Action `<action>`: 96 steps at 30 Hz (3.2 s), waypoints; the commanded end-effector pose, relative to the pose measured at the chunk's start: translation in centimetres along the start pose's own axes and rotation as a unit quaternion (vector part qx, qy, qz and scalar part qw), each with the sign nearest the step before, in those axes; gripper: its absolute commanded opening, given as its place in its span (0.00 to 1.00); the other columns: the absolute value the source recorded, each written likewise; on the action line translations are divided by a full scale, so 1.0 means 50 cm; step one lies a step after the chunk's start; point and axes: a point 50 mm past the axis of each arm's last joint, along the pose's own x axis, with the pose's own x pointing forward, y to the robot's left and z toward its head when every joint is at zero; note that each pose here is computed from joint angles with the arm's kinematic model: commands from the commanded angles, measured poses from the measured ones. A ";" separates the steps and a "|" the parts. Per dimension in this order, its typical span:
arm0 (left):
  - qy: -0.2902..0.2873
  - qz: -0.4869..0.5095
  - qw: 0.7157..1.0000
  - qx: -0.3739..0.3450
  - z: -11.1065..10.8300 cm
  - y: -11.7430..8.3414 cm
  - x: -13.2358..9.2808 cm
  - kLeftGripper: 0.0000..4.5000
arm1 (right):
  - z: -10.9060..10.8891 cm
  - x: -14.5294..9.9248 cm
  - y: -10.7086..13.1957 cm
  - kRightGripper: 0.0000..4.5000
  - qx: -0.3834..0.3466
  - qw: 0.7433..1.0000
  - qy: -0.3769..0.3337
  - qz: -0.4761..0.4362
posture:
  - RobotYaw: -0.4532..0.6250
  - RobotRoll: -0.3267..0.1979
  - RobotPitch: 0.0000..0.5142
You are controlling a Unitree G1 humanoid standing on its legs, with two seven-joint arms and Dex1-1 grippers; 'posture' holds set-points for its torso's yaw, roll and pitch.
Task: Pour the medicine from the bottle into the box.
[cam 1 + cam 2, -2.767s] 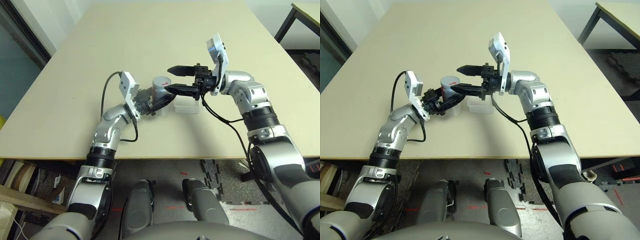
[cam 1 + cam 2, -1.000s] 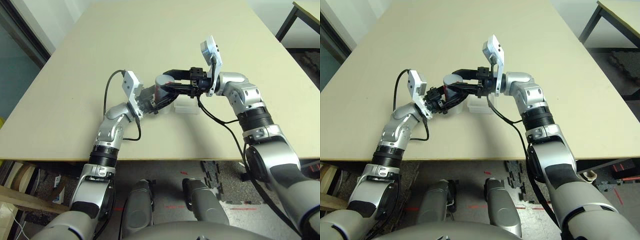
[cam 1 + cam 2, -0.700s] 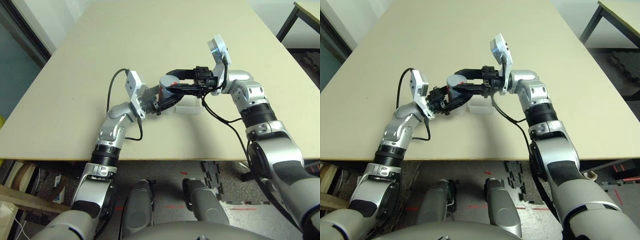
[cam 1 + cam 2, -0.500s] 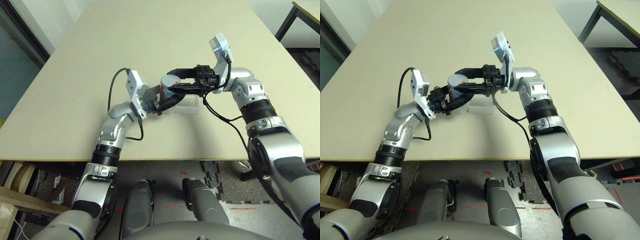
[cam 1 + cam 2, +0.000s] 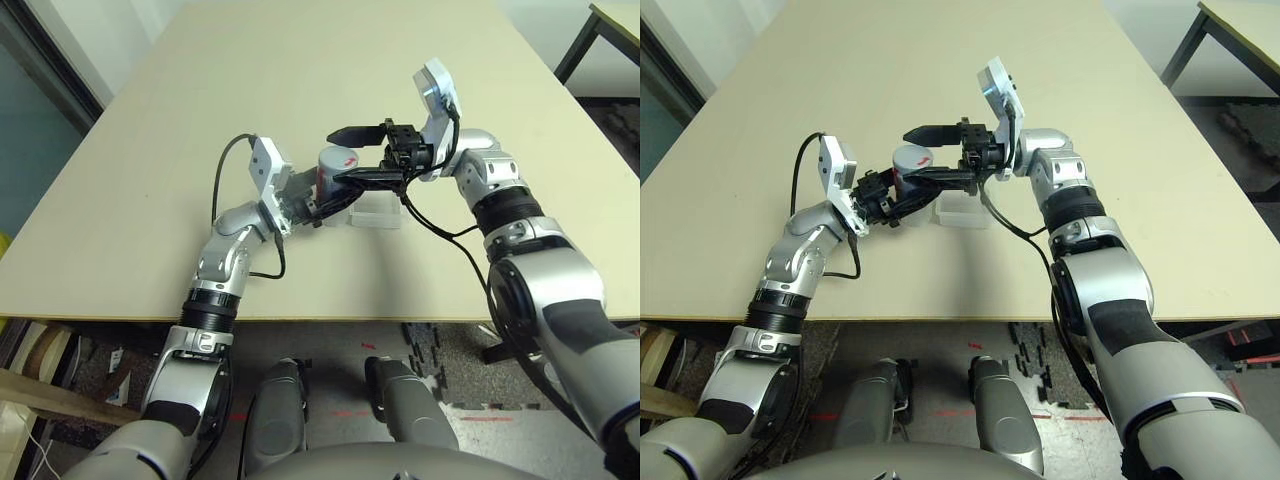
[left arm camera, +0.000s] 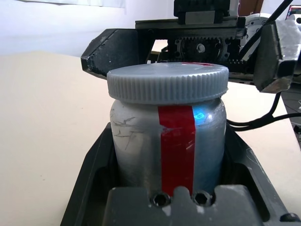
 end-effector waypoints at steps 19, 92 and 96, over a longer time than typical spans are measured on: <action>0.006 -0.006 1.000 0.007 -0.004 0.002 0.014 0.59 | 0.002 0.044 -0.004 1.00 -0.025 0.999 0.002 -0.039 | 0.33 0.62 0.25; 0.005 -0.012 1.000 -0.001 -0.016 -0.010 0.023 0.59 | -0.012 0.026 -0.011 1.00 -0.007 0.994 0.018 -0.109 | 0.33 0.62 0.27; 0.006 -0.008 1.000 0.000 -0.015 -0.008 0.018 0.59 | -0.012 -0.001 -0.014 1.00 -0.007 0.991 0.025 -0.128 | 0.33 0.62 0.27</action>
